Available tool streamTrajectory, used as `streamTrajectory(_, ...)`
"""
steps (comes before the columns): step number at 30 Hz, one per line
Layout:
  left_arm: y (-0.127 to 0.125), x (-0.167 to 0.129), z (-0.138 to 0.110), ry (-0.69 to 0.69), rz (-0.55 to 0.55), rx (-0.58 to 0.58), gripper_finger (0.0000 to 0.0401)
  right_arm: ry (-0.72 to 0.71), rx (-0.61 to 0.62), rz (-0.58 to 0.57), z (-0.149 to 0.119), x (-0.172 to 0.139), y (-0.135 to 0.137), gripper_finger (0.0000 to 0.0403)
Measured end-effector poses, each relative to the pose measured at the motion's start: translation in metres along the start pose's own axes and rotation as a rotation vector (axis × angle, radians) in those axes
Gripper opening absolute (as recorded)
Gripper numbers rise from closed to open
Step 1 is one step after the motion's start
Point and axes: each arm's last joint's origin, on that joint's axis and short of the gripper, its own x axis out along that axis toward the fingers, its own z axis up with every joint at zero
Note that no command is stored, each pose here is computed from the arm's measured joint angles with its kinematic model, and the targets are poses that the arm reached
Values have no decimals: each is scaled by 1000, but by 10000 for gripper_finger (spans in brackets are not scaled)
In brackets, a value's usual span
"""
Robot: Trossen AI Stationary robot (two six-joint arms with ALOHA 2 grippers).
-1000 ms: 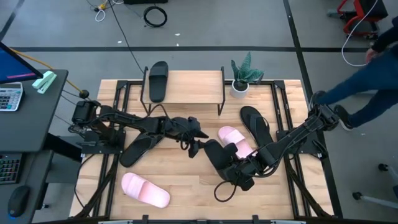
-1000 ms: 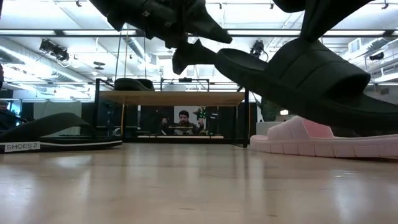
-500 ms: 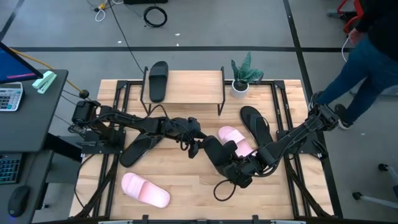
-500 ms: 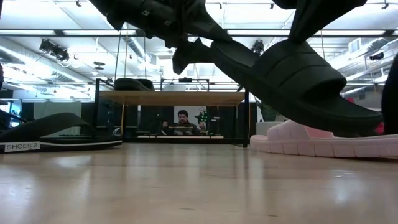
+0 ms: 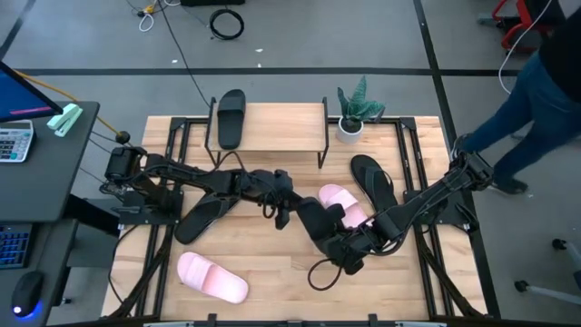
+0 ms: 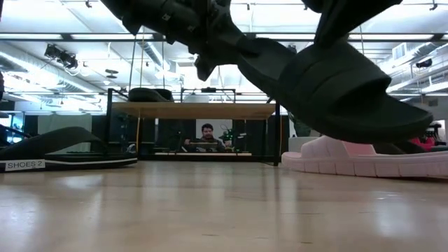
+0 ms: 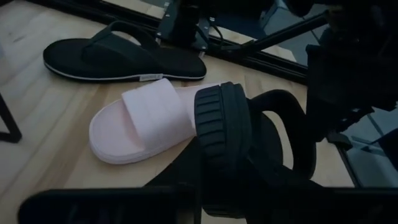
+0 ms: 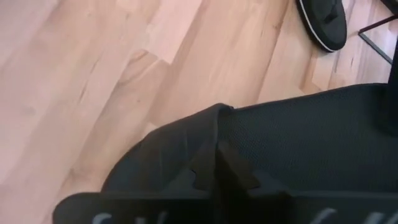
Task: Pick and place slides into the shelf
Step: Put the black slipper on the shelf
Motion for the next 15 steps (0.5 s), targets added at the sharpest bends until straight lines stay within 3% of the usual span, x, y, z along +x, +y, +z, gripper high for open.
streamTrajectory(8,-7,0,-1,-10,-23,21,72,-45,33,-121,9,-10,-2,45)
streamTrajectory(15,-20,-2,2,-146,166,90,72,-97,69,-331,29,-38,-16,67)
